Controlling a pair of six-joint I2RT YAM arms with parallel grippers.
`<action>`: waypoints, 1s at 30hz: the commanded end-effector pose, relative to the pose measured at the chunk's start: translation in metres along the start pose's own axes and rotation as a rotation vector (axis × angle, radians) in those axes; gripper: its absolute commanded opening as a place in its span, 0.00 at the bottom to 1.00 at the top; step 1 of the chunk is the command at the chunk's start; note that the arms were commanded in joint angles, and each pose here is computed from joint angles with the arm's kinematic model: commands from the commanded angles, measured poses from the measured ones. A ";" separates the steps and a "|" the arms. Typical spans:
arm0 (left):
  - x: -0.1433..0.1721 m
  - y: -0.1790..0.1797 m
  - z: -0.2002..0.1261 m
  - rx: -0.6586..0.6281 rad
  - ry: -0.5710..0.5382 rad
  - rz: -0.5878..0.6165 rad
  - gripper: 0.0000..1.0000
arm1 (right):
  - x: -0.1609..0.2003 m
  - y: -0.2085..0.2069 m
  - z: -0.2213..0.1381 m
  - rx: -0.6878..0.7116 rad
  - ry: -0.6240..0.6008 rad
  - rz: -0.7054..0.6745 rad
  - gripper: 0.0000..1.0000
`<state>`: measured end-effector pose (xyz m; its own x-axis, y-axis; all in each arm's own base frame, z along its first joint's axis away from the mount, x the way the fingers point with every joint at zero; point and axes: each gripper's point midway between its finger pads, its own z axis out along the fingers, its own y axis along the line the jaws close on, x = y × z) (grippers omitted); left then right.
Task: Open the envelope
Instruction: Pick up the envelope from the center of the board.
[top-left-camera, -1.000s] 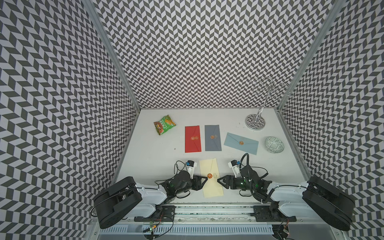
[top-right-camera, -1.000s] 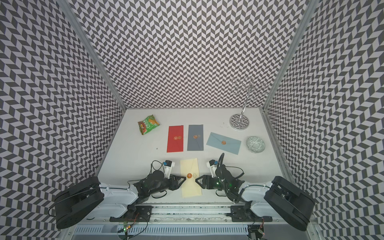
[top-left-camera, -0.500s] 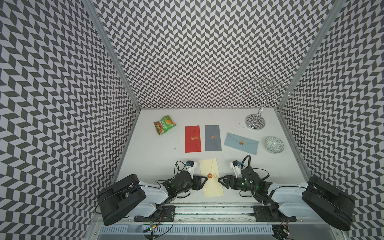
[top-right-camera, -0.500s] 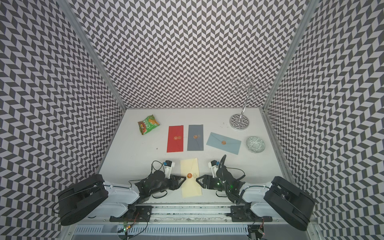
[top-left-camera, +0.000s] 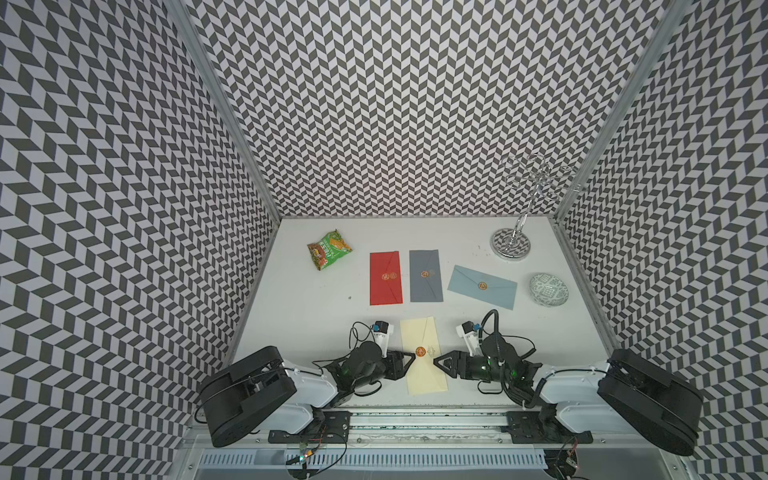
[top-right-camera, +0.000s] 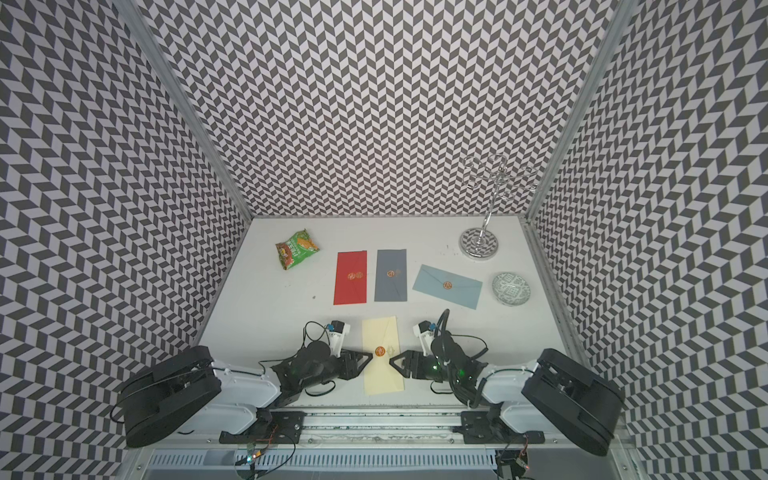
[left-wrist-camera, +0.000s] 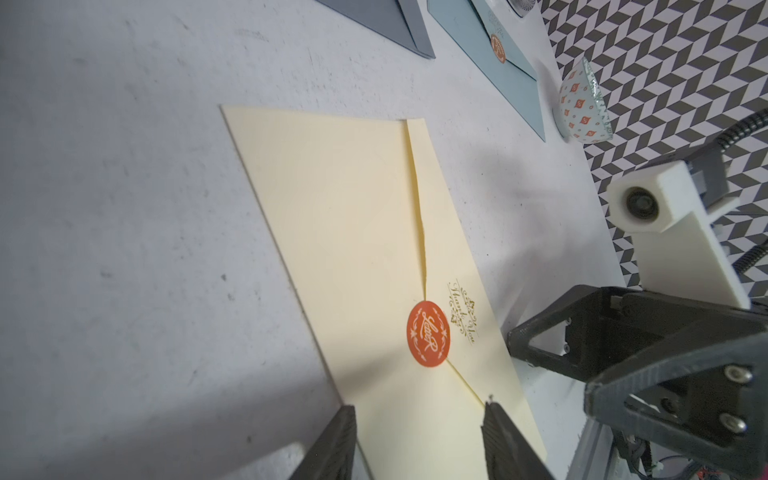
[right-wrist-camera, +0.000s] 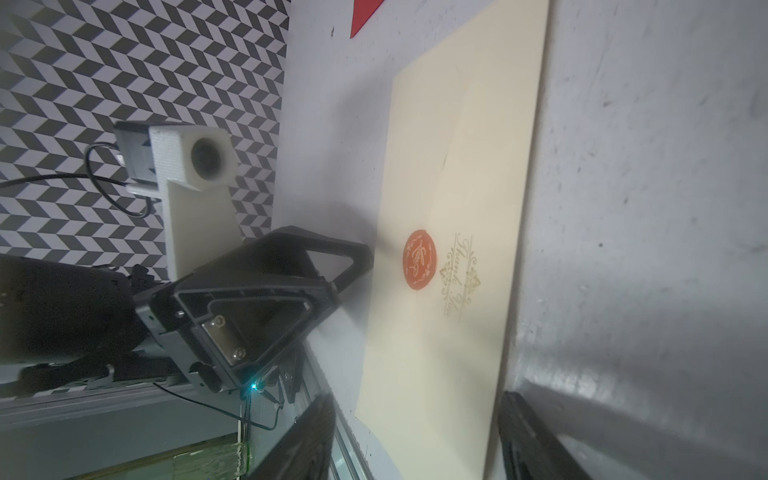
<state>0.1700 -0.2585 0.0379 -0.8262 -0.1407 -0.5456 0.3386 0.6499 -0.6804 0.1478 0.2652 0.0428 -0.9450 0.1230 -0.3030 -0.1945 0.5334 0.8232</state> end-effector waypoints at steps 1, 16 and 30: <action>0.000 -0.006 0.000 0.029 -0.003 0.008 0.52 | 0.001 0.011 -0.003 -0.042 0.004 -0.013 0.66; 0.000 -0.005 -0.005 0.034 -0.022 0.005 0.53 | -0.001 -0.009 0.000 0.097 -0.036 0.060 0.67; -0.001 -0.003 -0.005 0.024 -0.026 0.006 0.52 | 0.000 0.007 0.011 0.040 -0.003 0.062 0.68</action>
<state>0.1679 -0.2568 0.0400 -0.8216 -0.1537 -0.5489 0.3428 0.6362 -0.6912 0.1520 0.2768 0.0432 -0.9484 0.1587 -0.2746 -0.1413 0.5637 0.8138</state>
